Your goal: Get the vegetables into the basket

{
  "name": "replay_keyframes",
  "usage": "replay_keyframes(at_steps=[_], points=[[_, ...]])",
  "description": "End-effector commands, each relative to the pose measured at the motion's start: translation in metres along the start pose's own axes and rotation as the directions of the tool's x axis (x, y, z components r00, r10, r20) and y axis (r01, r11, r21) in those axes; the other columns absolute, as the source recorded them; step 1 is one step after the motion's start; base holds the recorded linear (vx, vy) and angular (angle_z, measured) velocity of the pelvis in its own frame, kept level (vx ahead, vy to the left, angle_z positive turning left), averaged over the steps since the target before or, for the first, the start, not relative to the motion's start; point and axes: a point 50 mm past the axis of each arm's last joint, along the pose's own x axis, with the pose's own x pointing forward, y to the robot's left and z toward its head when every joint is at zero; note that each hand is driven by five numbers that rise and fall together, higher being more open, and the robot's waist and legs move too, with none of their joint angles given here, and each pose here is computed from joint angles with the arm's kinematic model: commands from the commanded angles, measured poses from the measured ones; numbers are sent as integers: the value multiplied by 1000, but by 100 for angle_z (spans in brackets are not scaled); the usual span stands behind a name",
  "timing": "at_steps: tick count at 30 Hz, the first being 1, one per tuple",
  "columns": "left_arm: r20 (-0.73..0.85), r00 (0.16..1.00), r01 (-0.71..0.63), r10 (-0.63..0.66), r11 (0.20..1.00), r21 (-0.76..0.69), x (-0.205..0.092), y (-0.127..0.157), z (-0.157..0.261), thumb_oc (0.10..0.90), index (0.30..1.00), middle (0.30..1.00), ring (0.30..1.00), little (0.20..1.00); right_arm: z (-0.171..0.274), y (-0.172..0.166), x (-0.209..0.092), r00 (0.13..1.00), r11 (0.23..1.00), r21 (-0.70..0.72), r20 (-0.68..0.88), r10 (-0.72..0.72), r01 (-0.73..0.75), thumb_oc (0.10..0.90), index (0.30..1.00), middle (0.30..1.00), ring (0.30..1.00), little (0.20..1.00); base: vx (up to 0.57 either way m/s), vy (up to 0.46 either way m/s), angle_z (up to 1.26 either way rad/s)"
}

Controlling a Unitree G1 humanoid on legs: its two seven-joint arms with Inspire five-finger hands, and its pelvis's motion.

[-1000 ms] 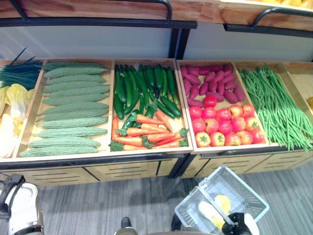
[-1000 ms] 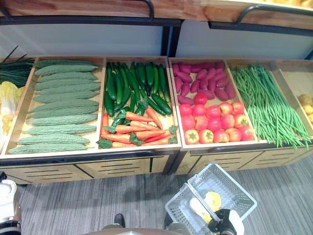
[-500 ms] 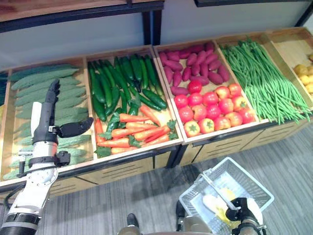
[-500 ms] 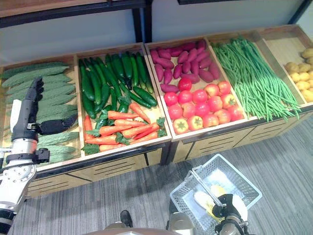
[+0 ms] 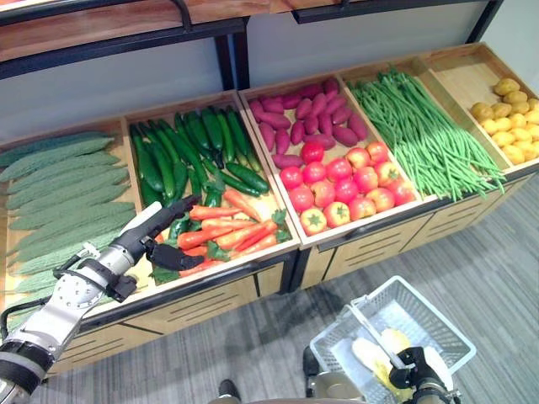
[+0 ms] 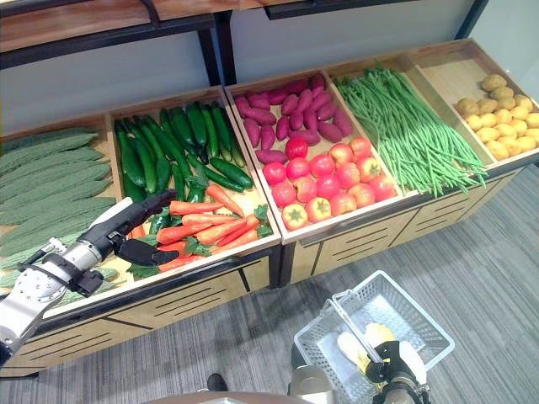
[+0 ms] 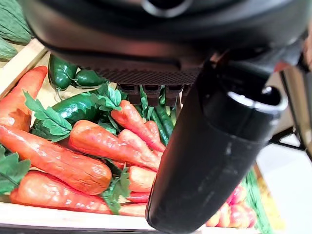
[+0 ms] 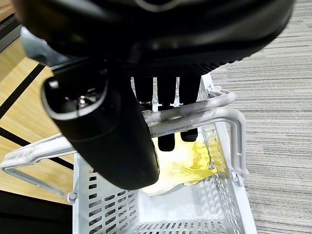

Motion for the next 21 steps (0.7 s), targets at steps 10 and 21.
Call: replay_keyframes(at_steps=[10,21], points=[[235,918,-379,319,881,284,35,61,56,900,1000,1000,1000,1000,31,-30,15,983,994,-6,152,-107,110,400,300,300,300,300,5,1,-3],[177,934,-355,310,857,373,52,60,54,900,1000,1000,1000,1000,40,-36,18,977,992,1,177,-122,124,400,300,300,300,300,1,0,0]])
